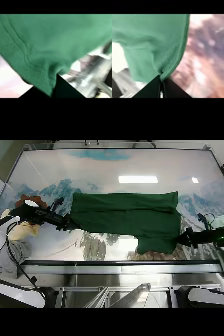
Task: Fold the shirts.
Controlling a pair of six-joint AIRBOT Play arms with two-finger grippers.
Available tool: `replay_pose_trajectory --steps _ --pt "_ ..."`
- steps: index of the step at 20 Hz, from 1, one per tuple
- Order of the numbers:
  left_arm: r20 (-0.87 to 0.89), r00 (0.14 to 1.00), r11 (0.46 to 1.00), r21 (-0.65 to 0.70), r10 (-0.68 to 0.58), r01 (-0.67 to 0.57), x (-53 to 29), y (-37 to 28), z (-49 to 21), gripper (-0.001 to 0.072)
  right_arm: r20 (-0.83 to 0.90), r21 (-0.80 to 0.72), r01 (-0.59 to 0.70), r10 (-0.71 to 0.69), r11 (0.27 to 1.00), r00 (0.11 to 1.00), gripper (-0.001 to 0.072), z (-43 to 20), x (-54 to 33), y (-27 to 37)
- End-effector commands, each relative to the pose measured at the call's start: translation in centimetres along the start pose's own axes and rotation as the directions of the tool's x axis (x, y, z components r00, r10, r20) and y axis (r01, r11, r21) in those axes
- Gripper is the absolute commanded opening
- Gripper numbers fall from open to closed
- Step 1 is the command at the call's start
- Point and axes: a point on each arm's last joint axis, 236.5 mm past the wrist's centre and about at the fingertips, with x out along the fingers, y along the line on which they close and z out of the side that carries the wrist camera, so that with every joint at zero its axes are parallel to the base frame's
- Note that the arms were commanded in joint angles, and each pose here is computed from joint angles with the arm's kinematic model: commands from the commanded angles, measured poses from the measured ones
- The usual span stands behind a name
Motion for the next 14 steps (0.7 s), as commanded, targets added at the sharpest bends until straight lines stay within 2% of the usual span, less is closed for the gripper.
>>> replay_pose_trajectory --steps 1,4,7,14 --pt "0.039 0.970 0.971 0.001 -0.238 0.238 -2.7 -4.2 0.4 0.0024 0.010 -0.045 -0.169 0.170 0.985 0.985 0.0023 0.7 -1.1 4.7" --pt "0.128 0.882 0.891 0.066 -0.454 0.449 -6.8 -8.0 1.6 0.0024 0.097 -0.118 -0.227 0.239 0.967 0.966 0.0023 3.1 -3.2 7.9" --pt "0.166 0.873 0.889 0.106 -0.458 0.446 -8.5 -8.4 1.7 0.0024 0.161 -0.181 -0.258 0.287 0.949 0.944 0.0022 4.5 -4.7 10.3" --pt "0.171 0.872 0.889 0.109 -0.458 0.445 -8.7 -8.4 1.8 0.0024 0.198 -0.192 -0.283 0.319 0.940 0.927 0.0023 5.3 -5.2 11.1"
